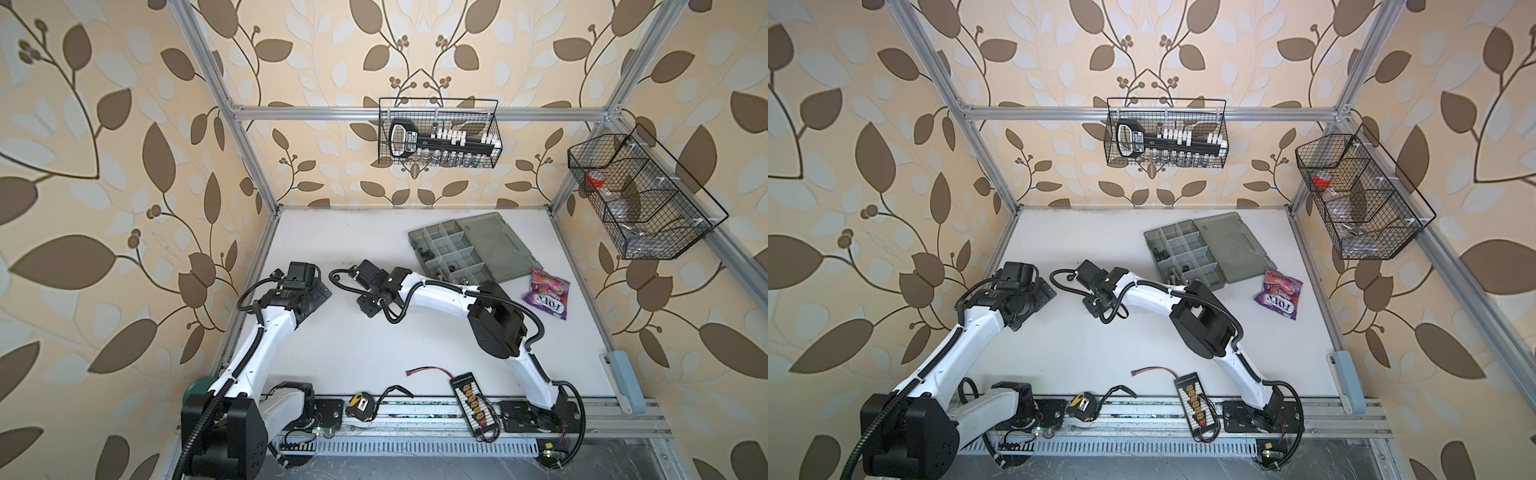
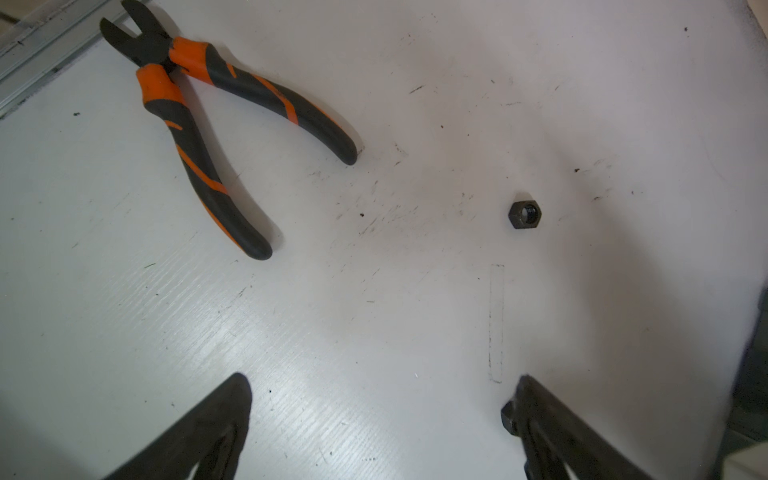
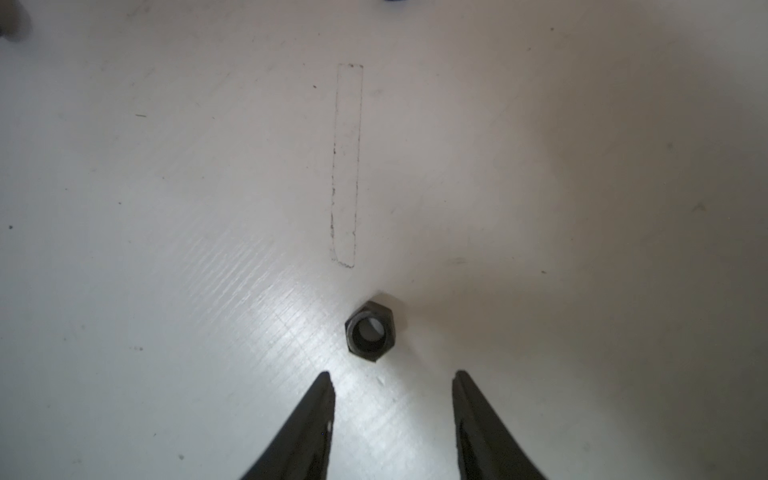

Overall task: Sort the screws and nuts into containers
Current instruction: 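Move the right gripper over a third black nut and lower it, then close the right gripper on the black hex nut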

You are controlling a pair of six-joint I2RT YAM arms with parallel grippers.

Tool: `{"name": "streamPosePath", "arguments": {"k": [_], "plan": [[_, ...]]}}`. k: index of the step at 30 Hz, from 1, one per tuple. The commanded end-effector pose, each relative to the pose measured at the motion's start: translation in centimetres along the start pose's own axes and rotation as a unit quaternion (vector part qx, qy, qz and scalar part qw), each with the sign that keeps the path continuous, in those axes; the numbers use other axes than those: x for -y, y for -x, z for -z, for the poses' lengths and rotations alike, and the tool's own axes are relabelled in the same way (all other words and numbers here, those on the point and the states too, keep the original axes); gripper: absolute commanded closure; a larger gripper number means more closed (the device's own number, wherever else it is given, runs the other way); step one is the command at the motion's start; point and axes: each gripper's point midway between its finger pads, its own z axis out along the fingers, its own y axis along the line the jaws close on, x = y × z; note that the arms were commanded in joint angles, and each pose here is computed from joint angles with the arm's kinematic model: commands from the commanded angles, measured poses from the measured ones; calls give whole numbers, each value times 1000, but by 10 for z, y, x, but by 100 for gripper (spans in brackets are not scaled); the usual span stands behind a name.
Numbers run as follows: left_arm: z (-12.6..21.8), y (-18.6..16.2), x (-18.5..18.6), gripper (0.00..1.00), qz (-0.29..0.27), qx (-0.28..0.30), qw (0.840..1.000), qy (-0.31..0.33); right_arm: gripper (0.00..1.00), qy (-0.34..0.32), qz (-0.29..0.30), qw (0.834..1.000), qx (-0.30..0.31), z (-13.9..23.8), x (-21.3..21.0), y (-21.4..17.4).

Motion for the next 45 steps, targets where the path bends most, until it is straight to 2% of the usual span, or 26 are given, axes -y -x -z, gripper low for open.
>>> {"name": "streamPosePath", "arguments": {"k": [1, 18, 36, 45], "plan": [[6, 8, -5, 1, -1, 13, 1000, 9, 52, 13, 17, 1000, -11, -6, -13, -1], [4, 6, -5, 1, -4, 10, 1000, 10, 55, 0, 25, 999, -45, -38, -11, -15], [4, 7, -5, 1, -5, 11, 1000, 11, 71, -22, 36, 997, -66, -49, -4, -31], [3, 6, -6, 1, -8, 9, 1000, 13, 86, -30, 37, 997, -62, -43, -1, -28]]}}
